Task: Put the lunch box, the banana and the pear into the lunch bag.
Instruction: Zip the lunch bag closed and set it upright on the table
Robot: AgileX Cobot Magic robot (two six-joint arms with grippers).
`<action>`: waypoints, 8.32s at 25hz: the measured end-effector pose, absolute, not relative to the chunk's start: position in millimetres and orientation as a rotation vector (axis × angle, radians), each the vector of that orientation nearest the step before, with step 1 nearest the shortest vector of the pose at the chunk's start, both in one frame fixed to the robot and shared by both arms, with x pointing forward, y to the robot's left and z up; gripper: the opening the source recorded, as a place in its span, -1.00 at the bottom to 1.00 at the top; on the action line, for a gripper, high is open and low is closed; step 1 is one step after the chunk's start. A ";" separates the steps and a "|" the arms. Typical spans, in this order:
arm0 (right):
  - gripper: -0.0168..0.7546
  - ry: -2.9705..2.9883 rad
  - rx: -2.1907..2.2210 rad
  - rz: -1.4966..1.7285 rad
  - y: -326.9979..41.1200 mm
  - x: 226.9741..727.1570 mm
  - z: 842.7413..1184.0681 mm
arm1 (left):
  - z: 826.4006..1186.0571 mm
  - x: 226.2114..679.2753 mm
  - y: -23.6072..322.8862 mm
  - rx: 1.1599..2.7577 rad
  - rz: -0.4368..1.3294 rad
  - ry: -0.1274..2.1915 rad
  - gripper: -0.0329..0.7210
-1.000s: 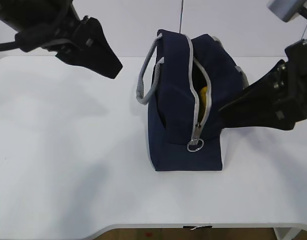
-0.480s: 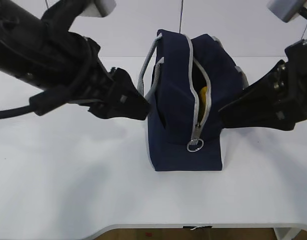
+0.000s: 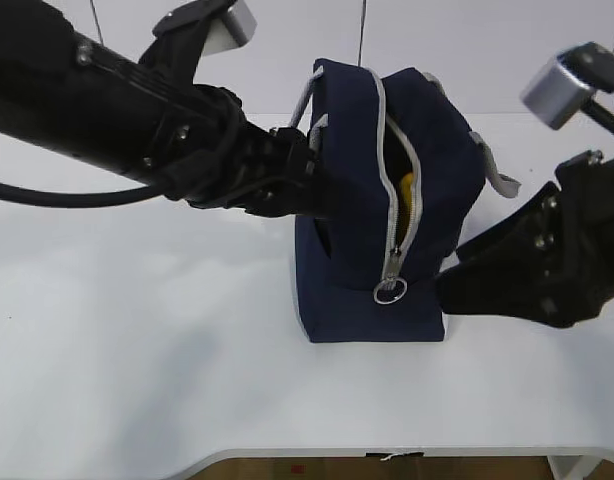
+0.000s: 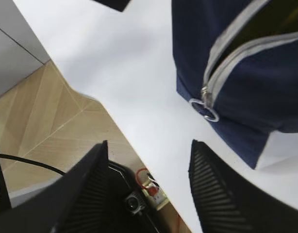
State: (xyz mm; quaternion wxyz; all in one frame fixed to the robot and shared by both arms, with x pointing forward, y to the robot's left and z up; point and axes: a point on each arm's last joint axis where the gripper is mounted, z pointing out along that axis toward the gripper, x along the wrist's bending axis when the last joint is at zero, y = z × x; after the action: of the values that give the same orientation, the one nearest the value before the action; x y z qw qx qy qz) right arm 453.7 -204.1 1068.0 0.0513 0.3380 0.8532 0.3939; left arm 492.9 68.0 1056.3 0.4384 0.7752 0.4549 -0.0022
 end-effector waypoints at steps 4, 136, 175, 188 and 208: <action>0.16 2.580 1.041 1.268 -202.3 448.7 1049.2 | 1054.0 494.4 64.6 1.889 -0.047 1.155 0.33; -0.11 2.549 0.753 1.414 -183.9 502.8 967.3 | 1038.0 539.7 51.0 1.843 -0.223 1.235 -0.92; -0.13 2.512 0.956 1.621 -175.9 511.2 950.0 | 1037.8 538.7 50.7 1.850 -0.234 1.230 -0.92; -0.89 2.502 0.976 1.627 -175.9 511.8 950.3 | 1037.7 538.7 50.8 1.853 -0.232 1.228 -0.92; -0.94 2.619 0.997 1.498 -179.8 502.8 954.6 | 1037.4 538.1 50.8 1.861 -0.235 1.223 -0.93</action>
State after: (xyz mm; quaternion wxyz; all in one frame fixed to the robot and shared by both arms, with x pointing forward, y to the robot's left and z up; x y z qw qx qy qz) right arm 502.8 -179.8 954.6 -0.0180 0.3137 0.8240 0.4715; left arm 538.1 50.8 1037.4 0.4358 0.7479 0.4916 -0.0946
